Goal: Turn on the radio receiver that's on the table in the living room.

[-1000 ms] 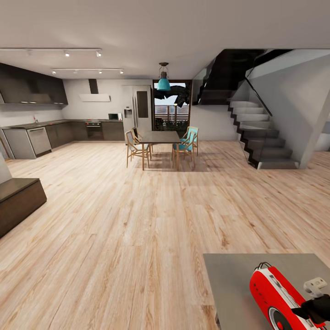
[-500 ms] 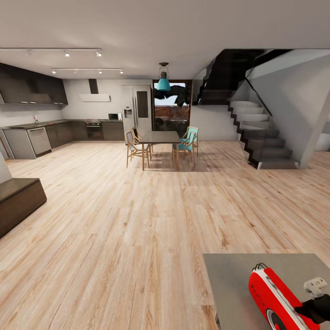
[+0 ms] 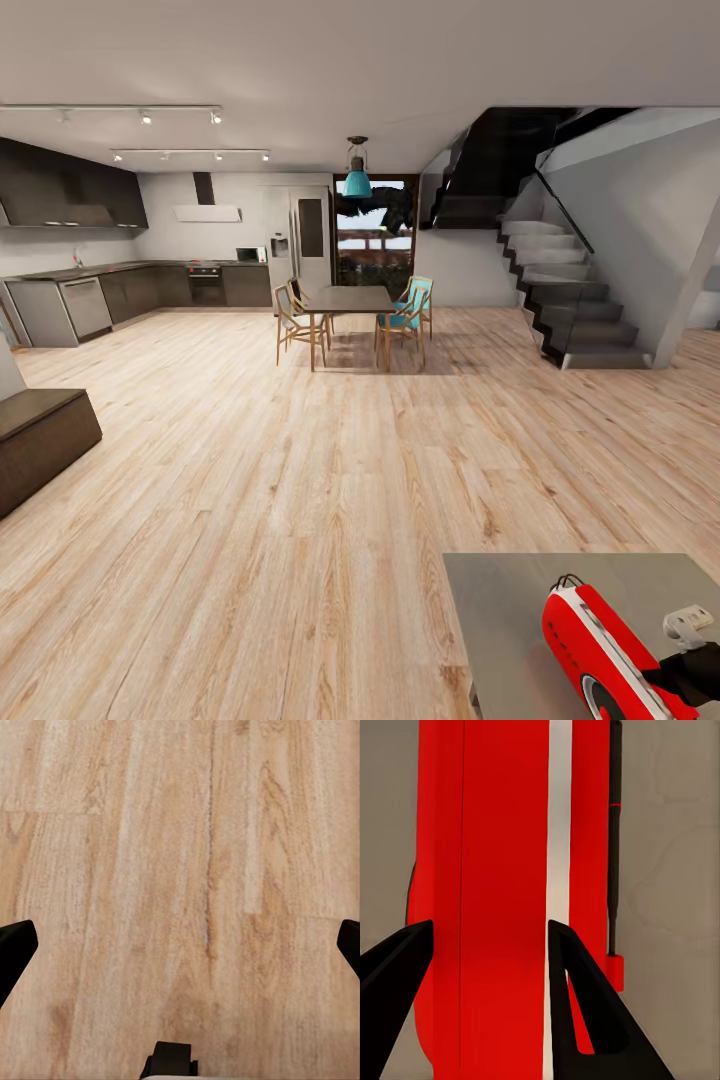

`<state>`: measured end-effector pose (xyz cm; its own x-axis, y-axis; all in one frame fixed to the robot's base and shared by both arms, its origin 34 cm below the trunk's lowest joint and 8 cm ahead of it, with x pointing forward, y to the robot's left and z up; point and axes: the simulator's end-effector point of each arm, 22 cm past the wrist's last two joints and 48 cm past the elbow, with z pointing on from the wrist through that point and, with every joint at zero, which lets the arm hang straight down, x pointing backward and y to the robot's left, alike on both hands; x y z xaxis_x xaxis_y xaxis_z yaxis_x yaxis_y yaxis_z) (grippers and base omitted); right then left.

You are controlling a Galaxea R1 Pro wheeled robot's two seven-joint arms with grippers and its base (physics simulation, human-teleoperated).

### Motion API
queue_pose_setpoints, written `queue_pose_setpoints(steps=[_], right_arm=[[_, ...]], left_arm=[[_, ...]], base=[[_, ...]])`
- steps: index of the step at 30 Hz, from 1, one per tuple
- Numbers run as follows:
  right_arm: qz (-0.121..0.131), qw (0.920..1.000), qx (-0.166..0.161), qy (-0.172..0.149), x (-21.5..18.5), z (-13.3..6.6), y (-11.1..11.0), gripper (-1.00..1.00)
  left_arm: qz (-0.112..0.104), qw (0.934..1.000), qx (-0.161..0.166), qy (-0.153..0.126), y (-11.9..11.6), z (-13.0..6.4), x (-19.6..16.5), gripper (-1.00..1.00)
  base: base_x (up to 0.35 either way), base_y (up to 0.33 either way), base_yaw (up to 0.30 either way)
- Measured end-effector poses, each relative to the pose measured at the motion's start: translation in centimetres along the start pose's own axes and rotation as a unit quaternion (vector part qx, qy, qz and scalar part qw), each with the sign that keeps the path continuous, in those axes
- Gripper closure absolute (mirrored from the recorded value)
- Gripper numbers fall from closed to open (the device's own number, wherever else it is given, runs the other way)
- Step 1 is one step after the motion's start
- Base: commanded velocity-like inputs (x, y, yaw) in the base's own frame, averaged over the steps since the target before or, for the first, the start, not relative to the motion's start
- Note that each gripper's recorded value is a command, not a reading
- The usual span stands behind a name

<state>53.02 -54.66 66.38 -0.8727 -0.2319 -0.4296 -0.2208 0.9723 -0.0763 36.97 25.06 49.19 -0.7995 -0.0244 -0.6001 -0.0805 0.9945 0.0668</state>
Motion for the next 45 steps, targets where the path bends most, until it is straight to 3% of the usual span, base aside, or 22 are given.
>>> queue_pose_setpoints(steps=[13,45], right_arm=[[-0.001,1.0,-0.002,0.002,0.0,-0.1,0.2,1.0],[-0.005,0.9999,-0.011,0.007,-2.2,-4.6,0.3,1.0]], left_arm=[[-0.001,1.0,0.001,0.001,-0.2,-0.1,-0.1,-1.0],[0.0,1.0,0.001,0.002,0.2,-4.3,-3.3,-1.0]], base=[[0.0,0.0,0.0],[0.0,0.0,-0.003]])
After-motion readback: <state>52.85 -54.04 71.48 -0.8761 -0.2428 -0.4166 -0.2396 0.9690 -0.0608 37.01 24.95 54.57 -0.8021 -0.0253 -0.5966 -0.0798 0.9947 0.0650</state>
